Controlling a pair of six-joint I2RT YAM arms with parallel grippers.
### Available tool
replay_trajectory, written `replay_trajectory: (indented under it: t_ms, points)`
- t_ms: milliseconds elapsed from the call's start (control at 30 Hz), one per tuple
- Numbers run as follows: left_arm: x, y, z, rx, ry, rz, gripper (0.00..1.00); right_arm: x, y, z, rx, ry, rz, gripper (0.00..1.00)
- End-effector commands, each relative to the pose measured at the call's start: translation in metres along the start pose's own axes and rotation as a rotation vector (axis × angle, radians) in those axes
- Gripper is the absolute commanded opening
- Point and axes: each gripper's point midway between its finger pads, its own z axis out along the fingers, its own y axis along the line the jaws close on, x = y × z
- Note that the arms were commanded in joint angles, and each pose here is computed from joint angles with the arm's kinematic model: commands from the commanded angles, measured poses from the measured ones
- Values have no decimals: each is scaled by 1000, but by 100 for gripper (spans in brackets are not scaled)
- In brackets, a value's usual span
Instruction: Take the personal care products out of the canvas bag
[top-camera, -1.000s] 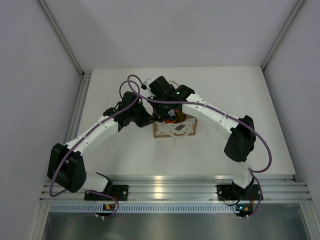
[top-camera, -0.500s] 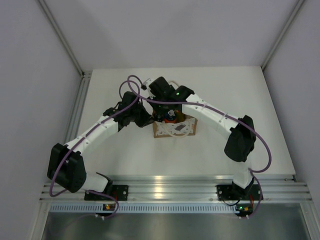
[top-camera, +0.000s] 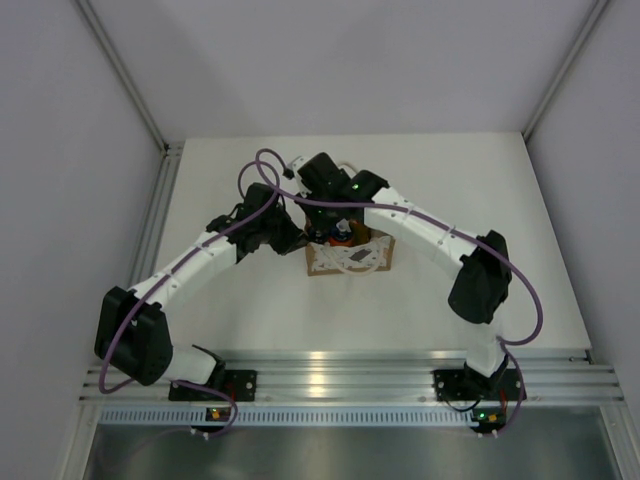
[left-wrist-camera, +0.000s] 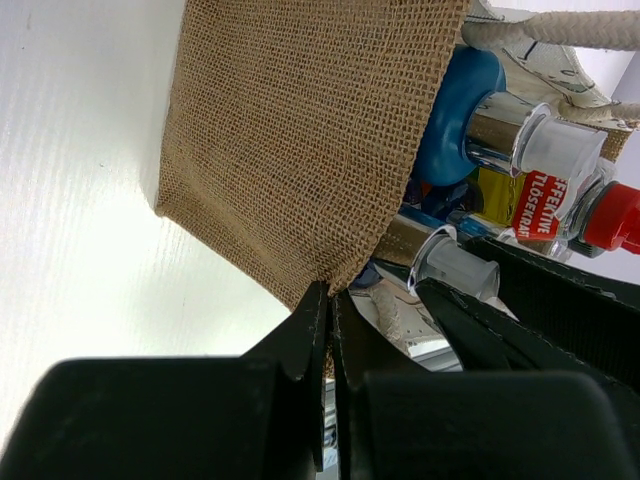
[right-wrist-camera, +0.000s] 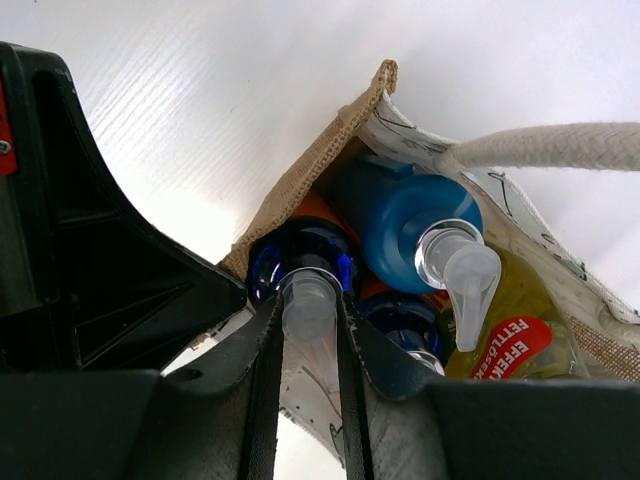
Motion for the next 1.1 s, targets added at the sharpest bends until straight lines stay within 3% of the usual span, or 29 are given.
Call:
replay_trajectory:
  t_ms: [0, 733, 1067]
  points:
    - [2, 13, 9, -41, -9, -6, 0, -55, -3, -46, 3, -188, 51, 0]
    - [2, 12, 8, -39, -9, -19, 0, -105, -21, -177, 19, -452, 94, 0]
    - [1, 12, 8, -40, -13, -19, 0, -115, -50, -246, 115, -587, 137, 0]
